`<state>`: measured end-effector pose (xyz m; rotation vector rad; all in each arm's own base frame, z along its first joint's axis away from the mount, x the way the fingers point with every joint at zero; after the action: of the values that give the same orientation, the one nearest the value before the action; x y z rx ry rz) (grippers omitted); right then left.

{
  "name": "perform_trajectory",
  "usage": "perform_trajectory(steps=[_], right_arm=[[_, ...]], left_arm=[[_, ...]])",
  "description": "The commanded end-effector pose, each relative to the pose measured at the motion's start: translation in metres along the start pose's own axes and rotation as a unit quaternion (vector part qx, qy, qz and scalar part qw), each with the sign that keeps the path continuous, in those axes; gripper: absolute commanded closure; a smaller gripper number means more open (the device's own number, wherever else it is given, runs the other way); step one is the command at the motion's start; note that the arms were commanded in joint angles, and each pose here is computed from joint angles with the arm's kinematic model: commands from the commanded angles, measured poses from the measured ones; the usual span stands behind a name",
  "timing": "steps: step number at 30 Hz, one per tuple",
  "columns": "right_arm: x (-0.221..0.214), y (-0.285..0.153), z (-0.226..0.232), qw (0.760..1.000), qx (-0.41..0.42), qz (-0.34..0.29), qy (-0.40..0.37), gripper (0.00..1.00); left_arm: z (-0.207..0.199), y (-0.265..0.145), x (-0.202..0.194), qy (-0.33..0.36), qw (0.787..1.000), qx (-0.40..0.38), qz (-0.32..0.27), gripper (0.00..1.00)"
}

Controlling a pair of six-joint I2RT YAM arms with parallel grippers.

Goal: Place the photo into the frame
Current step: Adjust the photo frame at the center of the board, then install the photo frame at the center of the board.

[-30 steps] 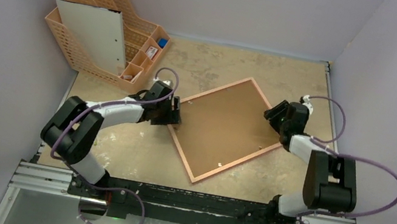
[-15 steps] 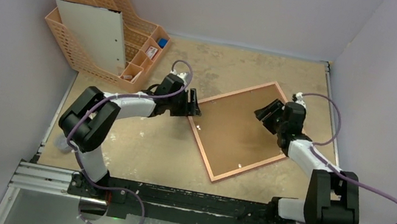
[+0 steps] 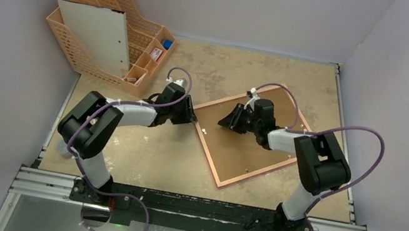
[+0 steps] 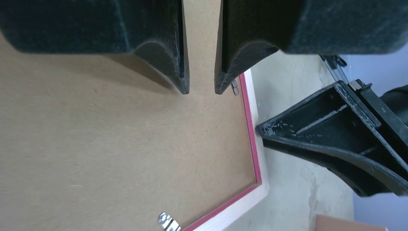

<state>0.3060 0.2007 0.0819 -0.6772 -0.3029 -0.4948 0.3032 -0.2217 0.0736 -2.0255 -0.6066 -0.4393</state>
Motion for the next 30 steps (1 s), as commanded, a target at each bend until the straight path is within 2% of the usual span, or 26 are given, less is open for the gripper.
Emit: perform_trajectory(steps=[1,11,16,30], right_arm=[[0.005,0.014,0.025,0.997,0.066,0.012,-0.044,0.73],[-0.032,0.043,0.024,0.991,0.083,0.086,-0.057,0.80],[-0.042,0.041,0.025,0.989,0.091,0.102,-0.061,0.82],[-0.065,0.037,0.016,0.984,0.089,0.144,-0.064,0.83]], left_arm=[[-0.001,0.005,0.010,-0.016,0.999,0.006,-0.029,0.64],[0.011,0.006,0.001,-0.018,0.999,0.037,-0.018,0.69],[0.021,0.005,-0.006,-0.018,0.998,0.060,-0.015,0.70],[0.021,0.005,-0.005,-0.024,0.998,0.062,-0.020,0.70]])
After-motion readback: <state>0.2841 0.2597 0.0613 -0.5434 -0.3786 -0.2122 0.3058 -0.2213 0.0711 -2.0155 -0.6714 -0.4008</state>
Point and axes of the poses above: each gripper's point midway between its finger pads, its own y axis out along the fingers, its own z axis along the line the jaws close on, x = y × z, the point moved 6 cm from there along -y, back along the fingers, and after that the axes turned 5 degrees about y, right-handed, at the moved point
